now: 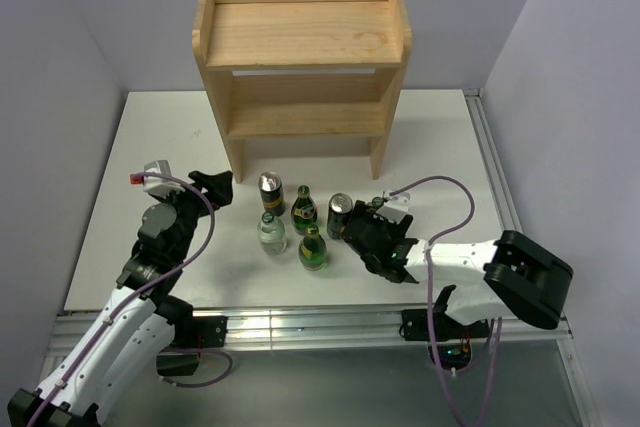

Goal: Place and organize the beverage onto the shelf

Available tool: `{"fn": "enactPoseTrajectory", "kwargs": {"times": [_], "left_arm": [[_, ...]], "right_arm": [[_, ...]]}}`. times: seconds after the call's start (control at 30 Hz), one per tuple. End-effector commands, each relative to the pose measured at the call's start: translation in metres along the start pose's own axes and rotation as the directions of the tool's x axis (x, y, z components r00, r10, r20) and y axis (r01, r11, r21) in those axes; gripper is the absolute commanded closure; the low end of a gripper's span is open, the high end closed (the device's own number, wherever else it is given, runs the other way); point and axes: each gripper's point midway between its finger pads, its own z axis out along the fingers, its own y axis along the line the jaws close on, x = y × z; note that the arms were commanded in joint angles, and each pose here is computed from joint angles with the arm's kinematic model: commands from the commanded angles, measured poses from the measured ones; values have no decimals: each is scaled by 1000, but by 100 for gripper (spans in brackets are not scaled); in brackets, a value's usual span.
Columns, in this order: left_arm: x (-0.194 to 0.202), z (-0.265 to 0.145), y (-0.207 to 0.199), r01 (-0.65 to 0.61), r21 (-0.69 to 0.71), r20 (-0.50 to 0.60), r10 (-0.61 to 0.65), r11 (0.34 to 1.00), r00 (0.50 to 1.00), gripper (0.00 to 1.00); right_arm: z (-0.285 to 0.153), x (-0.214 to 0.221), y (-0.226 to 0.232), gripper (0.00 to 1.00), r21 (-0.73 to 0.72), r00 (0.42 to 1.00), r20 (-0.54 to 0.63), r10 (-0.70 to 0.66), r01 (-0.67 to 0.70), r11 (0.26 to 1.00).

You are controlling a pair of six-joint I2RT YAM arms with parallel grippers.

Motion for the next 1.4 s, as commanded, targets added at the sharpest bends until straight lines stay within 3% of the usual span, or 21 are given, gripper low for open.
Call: {"fn": "enactPoseTrajectory", "kwargs": {"times": [0.0, 0.27, 0.4, 0.5, 0.53, 0.57, 0.77, 1.37], "left_arm": [[-8, -1, -10, 8, 48, 34, -9, 999, 999, 2], [-10, -3, -9, -5, 42, 40, 4, 999, 999, 2], [-8, -2, -9, -5, 43, 34, 4, 999, 999, 2], [-6, 0, -8, -6, 42, 29, 5, 999, 1000, 2], [-6, 0, -8, -7, 40, 29, 6, 999, 1000, 2], [-6, 0, -9, -6, 43, 29, 5, 999, 1000, 2], [-6, 1, -9, -8, 43, 27, 7, 999, 1000, 2], [-8, 5, -10, -9, 35, 30, 7, 999, 1000, 2]], "right_arm": [[8, -13, 7, 0, 25, 993, 105, 50, -53, 998], [18, -1, 3, 4, 64, 991, 125, 45, -53, 997], [17, -3, -4, 17, 82, 987, 153, 52, -65, 995], [17, -4, -8, 34, 97, 985, 162, 53, -69, 993], [17, -6, -12, 66, 114, 983, 174, 54, -75, 991], [17, -6, -14, 76, 123, 983, 176, 60, -82, 989], [11, -16, -8, 100, 113, 982, 173, 81, -101, 988], [-67, -164, 40, 100, -63, 965, 251, 81, -67, 996]]}}
